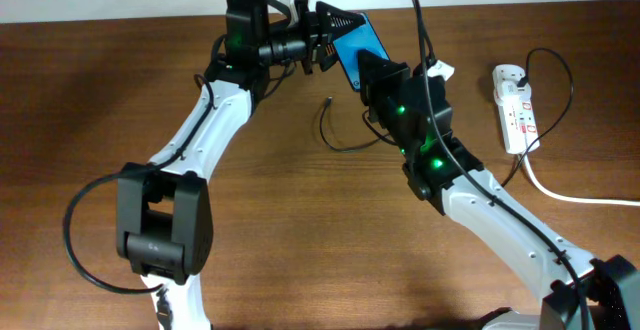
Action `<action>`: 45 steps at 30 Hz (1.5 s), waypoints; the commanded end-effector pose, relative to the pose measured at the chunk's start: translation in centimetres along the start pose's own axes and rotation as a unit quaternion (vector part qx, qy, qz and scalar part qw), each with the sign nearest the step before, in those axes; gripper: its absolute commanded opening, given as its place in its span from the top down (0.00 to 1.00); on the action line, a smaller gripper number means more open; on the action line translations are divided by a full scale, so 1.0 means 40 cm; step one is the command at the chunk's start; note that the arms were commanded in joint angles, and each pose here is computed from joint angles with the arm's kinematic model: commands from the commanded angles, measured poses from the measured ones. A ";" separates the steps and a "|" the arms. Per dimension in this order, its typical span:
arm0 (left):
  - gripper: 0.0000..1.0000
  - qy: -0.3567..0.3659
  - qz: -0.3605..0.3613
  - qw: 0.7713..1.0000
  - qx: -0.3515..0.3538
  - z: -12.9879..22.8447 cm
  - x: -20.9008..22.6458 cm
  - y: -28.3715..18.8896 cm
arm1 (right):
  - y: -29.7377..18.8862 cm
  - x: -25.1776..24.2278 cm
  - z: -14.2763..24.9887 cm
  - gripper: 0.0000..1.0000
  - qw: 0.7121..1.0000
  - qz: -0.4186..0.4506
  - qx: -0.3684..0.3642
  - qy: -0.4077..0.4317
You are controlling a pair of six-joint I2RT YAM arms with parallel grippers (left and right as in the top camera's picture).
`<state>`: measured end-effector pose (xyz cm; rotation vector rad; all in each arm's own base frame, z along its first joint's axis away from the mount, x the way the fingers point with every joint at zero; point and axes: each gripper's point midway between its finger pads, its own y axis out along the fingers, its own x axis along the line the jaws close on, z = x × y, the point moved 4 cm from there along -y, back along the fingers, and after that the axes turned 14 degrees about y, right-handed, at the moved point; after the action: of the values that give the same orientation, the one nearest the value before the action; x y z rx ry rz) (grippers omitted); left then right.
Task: Plug charger to phone and switch on socket
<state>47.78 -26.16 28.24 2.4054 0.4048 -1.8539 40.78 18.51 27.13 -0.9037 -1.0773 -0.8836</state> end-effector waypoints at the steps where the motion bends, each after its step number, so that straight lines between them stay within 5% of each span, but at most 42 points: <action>1: 0.57 0.030 0.020 0.999 0.000 0.009 -0.067 0.020 | -0.001 -0.071 0.109 0.96 0.994 0.046 0.096 -0.013; 8: 1.00 0.030 0.034 0.998 0.034 0.031 -0.075 0.019 | -0.002 -0.068 0.114 0.96 0.994 0.044 0.103 -0.013; 11: 1.00 0.030 0.037 0.998 0.043 0.037 -0.077 0.018 | -0.001 -0.068 0.114 0.93 0.994 0.044 0.103 -0.013; 13: 1.00 0.028 0.035 0.998 0.040 0.035 -0.075 0.017 | -0.001 -0.068 0.113 0.69 0.994 0.044 0.102 -0.013; 15: 1.00 0.040 0.034 0.998 0.037 0.030 -0.072 0.013 | 0.000 -0.065 0.103 0.63 0.994 0.043 0.097 -0.014; 17: 1.00 0.041 0.015 0.998 0.036 0.027 -0.043 0.000 | 0.004 -0.062 0.061 0.31 0.995 0.045 0.081 -0.031; 19: 1.00 0.031 -0.018 0.999 0.035 0.020 0.008 -0.031 | 0.006 -0.060 0.022 0.11 0.995 0.050 0.076 -0.041; 21: 1.00 0.048 -0.024 0.998 0.028 0.003 0.023 -0.056 | 0.005 -0.057 0.002 0.02 0.993 0.051 0.088 -0.065; 29: 1.00 0.091 -0.099 0.990 -0.032 -0.097 0.143 -0.277 | -0.105 -0.233 -0.230 0.02 0.947 0.252 0.132 -0.149; 30: 1.00 0.087 -0.115 0.988 -0.047 -0.113 0.162 -0.314 | -0.110 -0.233 -0.221 0.16 0.934 0.239 0.167 -0.207; 32: 1.00 0.080 -0.127 0.986 -0.076 -0.147 0.181 -0.391 | -0.126 -0.246 -0.216 0.26 0.917 0.264 0.185 -0.235; 36: 1.00 0.054 -0.140 0.984 -0.097 -0.162 0.205 -0.471 | -0.092 -0.131 -0.182 0.29 0.868 0.308 0.214 -0.326; 39: 1.00 0.052 -0.140 0.984 -0.096 -0.160 0.209 -0.481 | 0.048 -0.109 -0.115 0.36 0.832 0.336 0.245 -0.367; 45: 1.00 0.034 -0.142 0.984 -0.104 -0.162 0.219 -0.520 | 0.241 -0.325 -0.033 0.53 0.848 0.357 0.254 -0.300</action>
<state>50.96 -4.08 22.05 2.3457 0.9724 -1.7736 46.87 21.10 14.43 -1.0324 -1.3153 0.3390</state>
